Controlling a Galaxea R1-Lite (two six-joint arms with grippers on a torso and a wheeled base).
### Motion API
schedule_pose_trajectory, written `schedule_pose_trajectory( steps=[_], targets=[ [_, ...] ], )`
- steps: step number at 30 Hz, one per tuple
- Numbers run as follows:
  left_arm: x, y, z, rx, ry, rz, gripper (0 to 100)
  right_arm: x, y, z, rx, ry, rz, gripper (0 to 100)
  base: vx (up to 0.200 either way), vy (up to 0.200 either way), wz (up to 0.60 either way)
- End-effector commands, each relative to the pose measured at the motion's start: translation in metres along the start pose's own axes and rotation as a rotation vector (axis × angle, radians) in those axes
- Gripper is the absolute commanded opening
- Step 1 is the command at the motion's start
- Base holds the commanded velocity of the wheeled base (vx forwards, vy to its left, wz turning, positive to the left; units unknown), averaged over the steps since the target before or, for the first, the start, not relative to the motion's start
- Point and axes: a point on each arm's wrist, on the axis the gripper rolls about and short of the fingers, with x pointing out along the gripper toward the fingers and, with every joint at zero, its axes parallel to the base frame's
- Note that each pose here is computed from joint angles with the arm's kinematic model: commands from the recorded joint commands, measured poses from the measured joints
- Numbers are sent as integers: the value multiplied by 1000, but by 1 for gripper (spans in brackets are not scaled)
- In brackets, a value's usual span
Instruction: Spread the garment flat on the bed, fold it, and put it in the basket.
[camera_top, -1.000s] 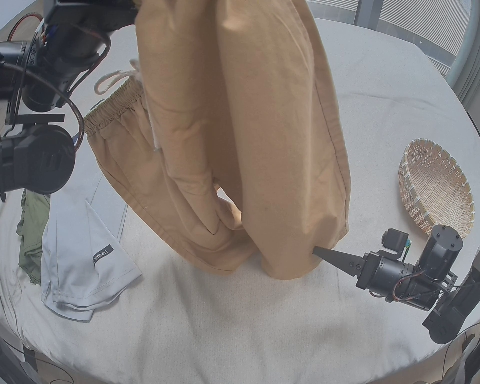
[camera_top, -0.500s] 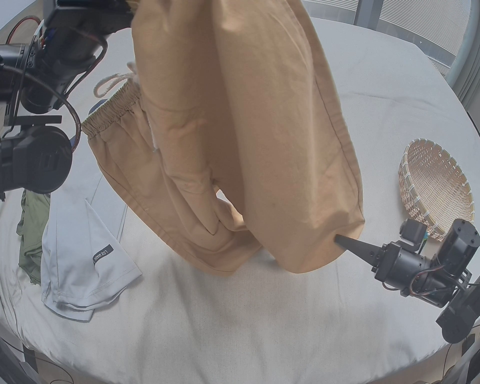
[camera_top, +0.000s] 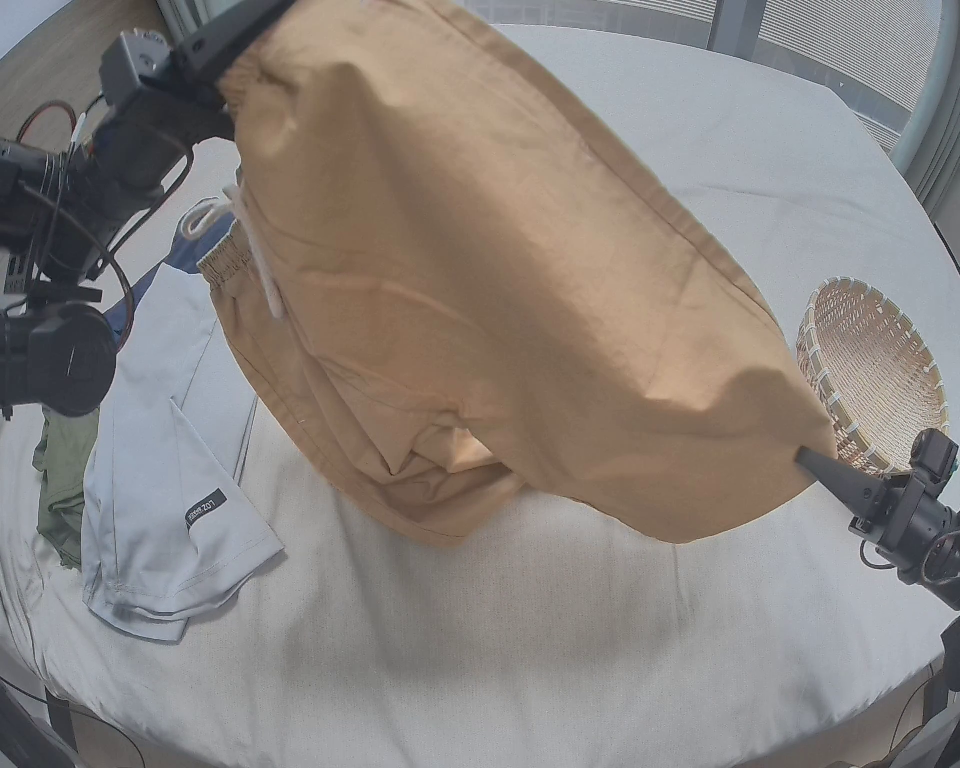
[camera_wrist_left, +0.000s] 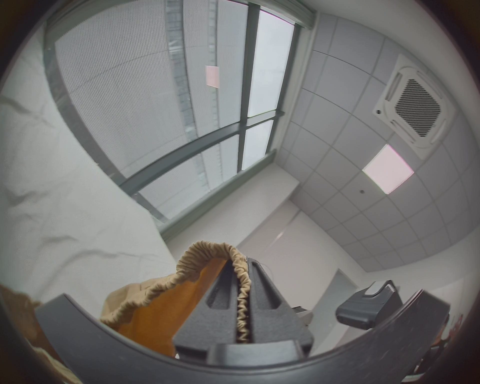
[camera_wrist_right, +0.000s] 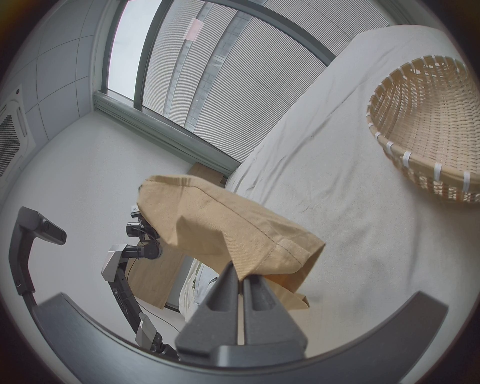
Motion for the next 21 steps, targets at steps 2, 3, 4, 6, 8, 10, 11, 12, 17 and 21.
schedule_pose_trajectory(
  steps=[2,3,4,6,8,10,11,12,17,21],
  targets=[
    [-58,25,-20,-16,-24,233,0,-1,-13,3,27,17,-35,0,0,0,0],
    [-67,30,-32,-4,-9,272,0,1,-18,-1,46,41,-46,0,0,0,0],
    [-73,35,-40,-1,5,300,0,3,-22,-4,63,60,-54,0,0,0,0],
    [-88,43,-61,2,39,358,0,7,-31,-13,104,119,-61,0,0,0,0],
    [-98,49,-74,-8,63,395,0,9,-36,-21,128,154,-72,0,0,0,0],
    [-102,51,-81,-29,73,411,0,10,-39,-28,144,190,-80,0,0,0,0],
    [-104,52,-84,-39,78,418,0,12,-40,-34,147,219,-84,0,0,0,0],
    [-105,53,-85,-44,80,421,0,12,-42,-40,150,245,-88,0,0,0,0],
    [-102,59,-81,-21,77,409,0,17,-53,-55,158,318,-118,0,0,0,0],
    [-100,59,-78,-12,72,405,0,20,-55,-60,172,343,-119,0,0,0,0]
  ],
)
